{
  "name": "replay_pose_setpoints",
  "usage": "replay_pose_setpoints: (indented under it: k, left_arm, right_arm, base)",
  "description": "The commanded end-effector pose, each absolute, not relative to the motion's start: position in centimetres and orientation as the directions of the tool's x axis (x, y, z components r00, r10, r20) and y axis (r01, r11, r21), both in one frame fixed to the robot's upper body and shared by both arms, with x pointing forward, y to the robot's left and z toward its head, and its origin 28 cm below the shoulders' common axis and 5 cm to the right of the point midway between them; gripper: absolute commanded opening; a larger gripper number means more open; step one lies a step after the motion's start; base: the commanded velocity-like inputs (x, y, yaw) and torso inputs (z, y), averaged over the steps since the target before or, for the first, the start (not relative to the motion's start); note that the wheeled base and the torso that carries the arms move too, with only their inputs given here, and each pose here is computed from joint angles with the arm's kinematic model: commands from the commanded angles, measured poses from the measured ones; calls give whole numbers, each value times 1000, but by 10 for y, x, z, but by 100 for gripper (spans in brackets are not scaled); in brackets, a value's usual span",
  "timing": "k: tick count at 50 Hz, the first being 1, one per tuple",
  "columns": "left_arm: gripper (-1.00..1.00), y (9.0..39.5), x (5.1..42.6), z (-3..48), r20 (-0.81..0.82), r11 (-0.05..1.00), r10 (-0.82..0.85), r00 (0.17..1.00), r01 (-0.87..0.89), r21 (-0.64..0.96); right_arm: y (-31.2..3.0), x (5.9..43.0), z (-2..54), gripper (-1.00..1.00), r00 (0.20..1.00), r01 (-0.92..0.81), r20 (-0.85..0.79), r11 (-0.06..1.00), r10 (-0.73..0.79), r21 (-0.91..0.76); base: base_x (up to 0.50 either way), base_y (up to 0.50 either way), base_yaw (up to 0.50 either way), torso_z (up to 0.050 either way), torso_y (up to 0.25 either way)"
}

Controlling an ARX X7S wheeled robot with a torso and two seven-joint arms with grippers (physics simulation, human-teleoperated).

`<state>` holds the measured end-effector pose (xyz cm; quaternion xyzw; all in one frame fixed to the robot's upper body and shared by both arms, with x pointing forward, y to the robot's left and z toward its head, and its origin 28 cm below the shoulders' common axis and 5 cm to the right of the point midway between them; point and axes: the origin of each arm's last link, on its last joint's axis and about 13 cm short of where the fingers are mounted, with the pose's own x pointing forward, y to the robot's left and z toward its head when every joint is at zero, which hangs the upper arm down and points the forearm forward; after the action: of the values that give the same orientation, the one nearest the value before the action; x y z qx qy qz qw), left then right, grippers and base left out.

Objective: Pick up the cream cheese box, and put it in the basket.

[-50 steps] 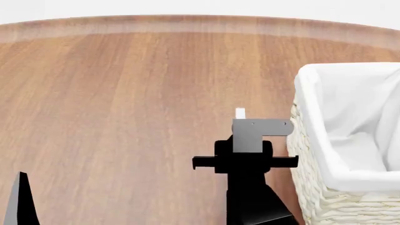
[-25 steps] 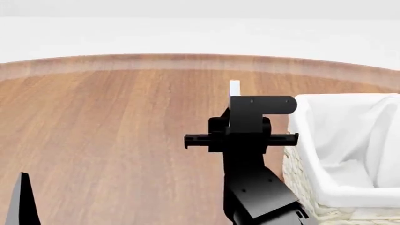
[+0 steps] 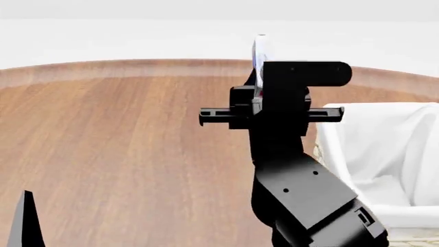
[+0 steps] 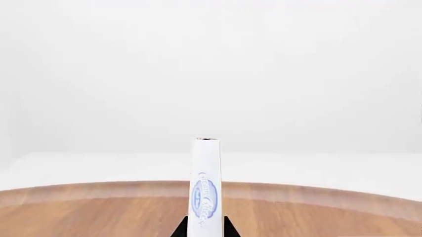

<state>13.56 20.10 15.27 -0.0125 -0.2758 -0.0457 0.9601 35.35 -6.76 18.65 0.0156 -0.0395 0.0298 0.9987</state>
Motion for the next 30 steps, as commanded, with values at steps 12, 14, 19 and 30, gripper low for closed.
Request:
replay_pose_setpoints:
  k: [12,14,19,30]
  left_arm:
    - [100,200,136,150,525,994,-92,846,107,2]
    - [100,200,135,150,524,994,-93,847,108,2]
    - [100,200,134,152,532,994,-94,842,107,6]
    - [100,200,133,153,543,995,-93,835,102,14]
  right_arm:
    - [-109,312,255,-100,960,-26,278,1000,25,1]
    - [-113,310,257,-100,959,-20,284,1000,20,-3]
    - [-132,305,258,-100,959,31,283,999,-26,-12]
    - [-165,298,261,-100,958,99,276,994,-84,-42]
  base:
    - [0,0,0,0,0]
    - [0,0,0,0,80]
    - [0,0,0,0,250]
    - [0,0,0,0,13]
